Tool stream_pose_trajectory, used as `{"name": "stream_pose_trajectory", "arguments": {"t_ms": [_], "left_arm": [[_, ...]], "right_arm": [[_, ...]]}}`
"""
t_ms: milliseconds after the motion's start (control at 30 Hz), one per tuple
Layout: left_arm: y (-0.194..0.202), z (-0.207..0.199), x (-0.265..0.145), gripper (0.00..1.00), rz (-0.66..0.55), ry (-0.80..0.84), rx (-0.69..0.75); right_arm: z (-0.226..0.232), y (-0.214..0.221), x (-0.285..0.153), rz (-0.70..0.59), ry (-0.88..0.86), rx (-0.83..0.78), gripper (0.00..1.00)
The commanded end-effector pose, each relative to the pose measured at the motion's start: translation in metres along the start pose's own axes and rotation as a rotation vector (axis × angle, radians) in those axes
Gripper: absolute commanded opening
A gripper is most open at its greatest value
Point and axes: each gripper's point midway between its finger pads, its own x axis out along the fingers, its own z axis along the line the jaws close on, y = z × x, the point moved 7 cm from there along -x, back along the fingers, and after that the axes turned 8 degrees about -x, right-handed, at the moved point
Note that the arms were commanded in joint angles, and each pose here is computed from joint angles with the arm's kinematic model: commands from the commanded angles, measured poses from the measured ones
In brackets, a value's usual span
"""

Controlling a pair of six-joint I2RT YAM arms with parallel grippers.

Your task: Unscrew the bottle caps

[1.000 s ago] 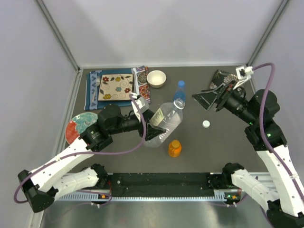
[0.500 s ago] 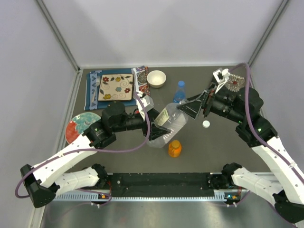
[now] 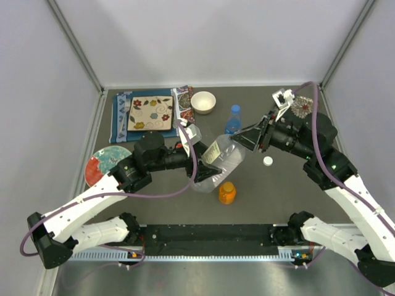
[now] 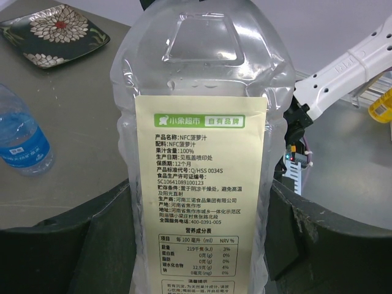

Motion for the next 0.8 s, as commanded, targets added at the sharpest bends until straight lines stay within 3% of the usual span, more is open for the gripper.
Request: {"name": "stream_pose_trajectory", "arguments": {"t_ms": [0,67,100,133,200,233,400,500,633,767], "left_arm": [[-0.033,-0.010,-0.003,0.36,-0.116,0.021,0.079],[-0.033,-0.010,-0.003,0.41,-0.117,0.017,0.078],[-0.034,-0.009,-0.003,0.58,-0.122,0.006,0.077],[-0.034,-0.008,-0.003,0.66,-0.123,-0.002,0.074],[-0.034,-0.006,-0.005,0.83,-0.124,-0.026,0.074],[-0.034,-0.006,-0.006,0.99,-0.123,-0.036,0.078],[-0.043,-0.009,-0.022,0.99,-0.139,-0.097,0.120],[-0.048,-0.013,-0.041,0.98,-0.158,-0.149,0.152],[-0.049,-0.019,-0.066,0.98,-0.200,-0.201,0.173],[-0.045,-0.027,-0.089,0.98,-0.248,-0.220,0.180]], "right_arm": [[0.013,-0.018,-0.008,-0.072,-0.024,-0.045,0.19],[0.014,-0.019,-0.010,-0.076,-0.022,-0.046,0.10],[0.014,-0.020,-0.011,-0.081,-0.021,-0.049,0.07],[0.015,-0.022,-0.013,-0.089,-0.013,-0.054,0.00],[0.017,-0.027,-0.017,-0.101,0.002,-0.062,0.00],[0.017,-0.029,-0.018,-0.110,0.018,-0.075,0.00],[0.017,-0.051,-0.032,-0.143,0.133,-0.131,0.00],[0.007,-0.073,-0.042,-0.198,0.311,-0.176,0.00],[-0.037,-0.090,-0.062,-0.178,0.798,-0.247,0.00],[-0.072,-0.096,-0.070,-0.136,1.053,-0.294,0.00]]}}
